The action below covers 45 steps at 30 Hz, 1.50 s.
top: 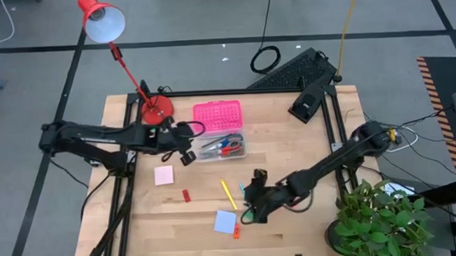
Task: Pack school essentials
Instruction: Put the light blue pen into the pink supply box
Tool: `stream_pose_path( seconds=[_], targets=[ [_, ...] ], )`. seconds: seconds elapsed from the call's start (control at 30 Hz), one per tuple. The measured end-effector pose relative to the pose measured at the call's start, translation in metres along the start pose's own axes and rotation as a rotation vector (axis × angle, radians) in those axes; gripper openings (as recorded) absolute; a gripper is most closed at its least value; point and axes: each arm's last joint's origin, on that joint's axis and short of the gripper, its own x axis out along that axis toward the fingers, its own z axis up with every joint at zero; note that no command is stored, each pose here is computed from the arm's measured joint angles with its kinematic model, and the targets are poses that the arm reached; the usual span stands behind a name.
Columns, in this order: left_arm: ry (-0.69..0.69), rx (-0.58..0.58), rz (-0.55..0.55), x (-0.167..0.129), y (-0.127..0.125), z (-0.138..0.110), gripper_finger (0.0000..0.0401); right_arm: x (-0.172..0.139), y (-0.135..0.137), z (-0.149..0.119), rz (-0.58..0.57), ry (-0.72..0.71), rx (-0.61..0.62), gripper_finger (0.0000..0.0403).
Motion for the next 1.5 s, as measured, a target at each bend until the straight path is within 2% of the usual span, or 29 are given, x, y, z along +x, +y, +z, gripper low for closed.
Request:
stream_pose_path(
  seconds=[0.13,0.23,0.4,0.53,0.67,1.27,1.5],
  targets=[
    [-0.041,-0.040,-0.019,-0.009,0.007,-0.008,0.0093,0.024,-0.006,-0.011,-0.033,0.078,-0.011,0.0271],
    [-0.074,-0.061,-0.035,-0.014,0.009,-0.010,0.0093,0.036,-0.014,-0.014,-0.052,0.112,0.038,0.0275],
    [-0.089,-0.053,-0.051,-0.017,0.007,-0.010,0.0093,0.047,-0.024,-0.014,-0.008,0.161,0.178,0.0261],
    [-0.121,-0.055,-0.068,-0.017,0.003,-0.007,0.0093,0.053,-0.028,-0.017,-0.001,0.195,0.231,0.0247],
    [-0.133,-0.060,-0.073,-0.017,0.002,-0.006,0.0093,0.054,-0.027,-0.019,0.035,0.224,0.232,0.0231],
    [-0.143,-0.063,-0.076,-0.018,0.002,-0.005,0.0093,0.051,-0.024,-0.025,0.031,0.281,0.173,0.0152],
    [-0.143,-0.063,-0.075,-0.017,0.002,-0.005,0.0093,0.049,-0.027,-0.029,-0.016,0.317,0.148,0.0097]
  ],
)
